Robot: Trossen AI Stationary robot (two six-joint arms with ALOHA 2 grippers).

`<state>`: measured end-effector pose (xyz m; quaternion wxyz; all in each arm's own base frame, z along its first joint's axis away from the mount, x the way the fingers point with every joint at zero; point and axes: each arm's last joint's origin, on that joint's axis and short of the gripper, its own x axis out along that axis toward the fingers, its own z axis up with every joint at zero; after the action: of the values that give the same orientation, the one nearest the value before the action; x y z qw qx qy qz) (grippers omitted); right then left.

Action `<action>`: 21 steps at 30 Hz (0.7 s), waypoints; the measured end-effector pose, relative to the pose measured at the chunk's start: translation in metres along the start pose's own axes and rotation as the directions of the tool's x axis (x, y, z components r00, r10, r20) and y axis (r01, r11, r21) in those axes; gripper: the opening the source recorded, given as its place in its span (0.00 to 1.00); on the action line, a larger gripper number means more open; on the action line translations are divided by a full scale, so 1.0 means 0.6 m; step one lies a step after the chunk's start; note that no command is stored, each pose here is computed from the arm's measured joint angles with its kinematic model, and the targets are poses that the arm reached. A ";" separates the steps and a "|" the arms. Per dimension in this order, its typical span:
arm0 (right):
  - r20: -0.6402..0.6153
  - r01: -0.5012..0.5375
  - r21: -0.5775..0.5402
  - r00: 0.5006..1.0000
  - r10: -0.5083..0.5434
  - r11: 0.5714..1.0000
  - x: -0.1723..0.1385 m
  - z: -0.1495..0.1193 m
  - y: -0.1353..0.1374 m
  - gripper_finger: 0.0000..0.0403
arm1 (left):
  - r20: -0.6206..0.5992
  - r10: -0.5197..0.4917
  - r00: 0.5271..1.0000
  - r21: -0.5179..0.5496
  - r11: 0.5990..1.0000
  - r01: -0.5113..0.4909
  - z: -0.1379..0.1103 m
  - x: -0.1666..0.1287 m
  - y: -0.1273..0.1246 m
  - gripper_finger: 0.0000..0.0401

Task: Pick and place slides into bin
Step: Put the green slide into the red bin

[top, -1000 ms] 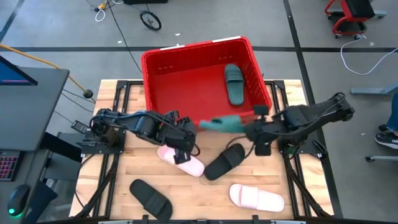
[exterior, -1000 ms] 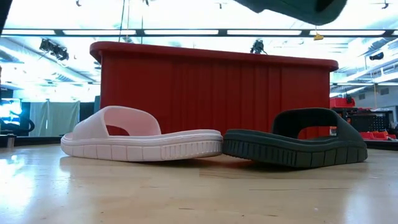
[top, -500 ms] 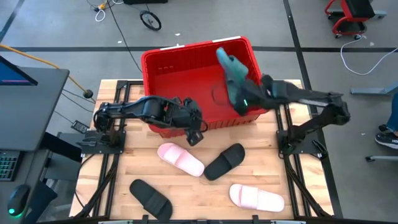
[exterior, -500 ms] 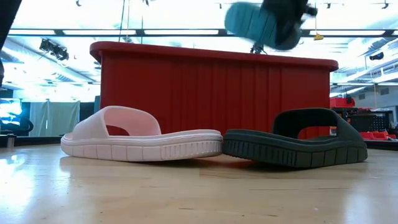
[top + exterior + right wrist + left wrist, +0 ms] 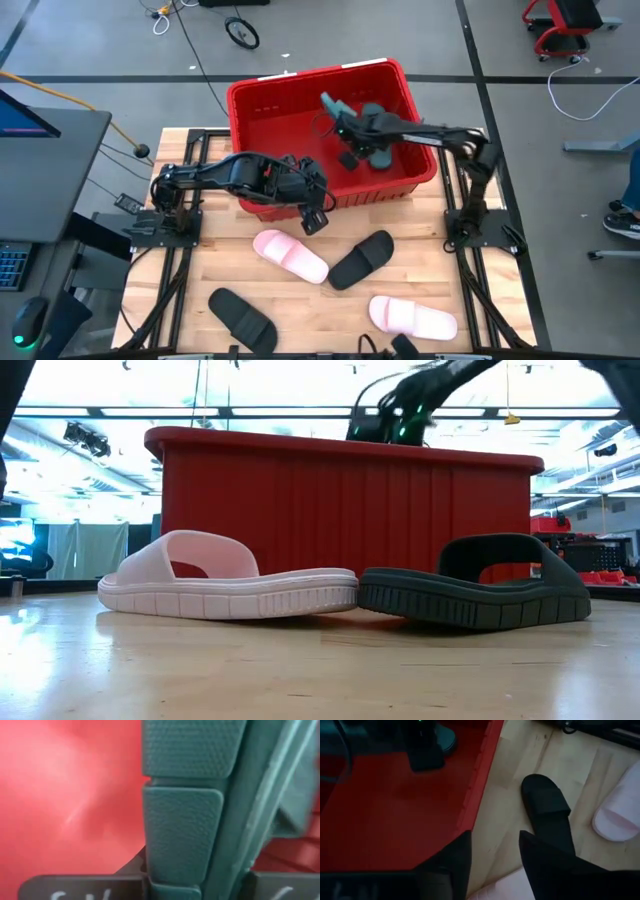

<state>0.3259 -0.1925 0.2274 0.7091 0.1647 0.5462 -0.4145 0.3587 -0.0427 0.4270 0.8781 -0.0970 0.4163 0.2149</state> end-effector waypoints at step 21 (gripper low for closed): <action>0.085 -0.069 0.219 0.995 0.051 0.973 -0.019 0.013 -0.012 0.49 | -0.009 0.005 1.000 0.005 1.000 -0.005 -0.002 0.000 0.000 0.32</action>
<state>0.3247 -0.1979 0.2422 0.7195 0.2427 0.4629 -0.4573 0.3579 -0.0430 0.4263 0.8759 -0.0949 0.4211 0.2155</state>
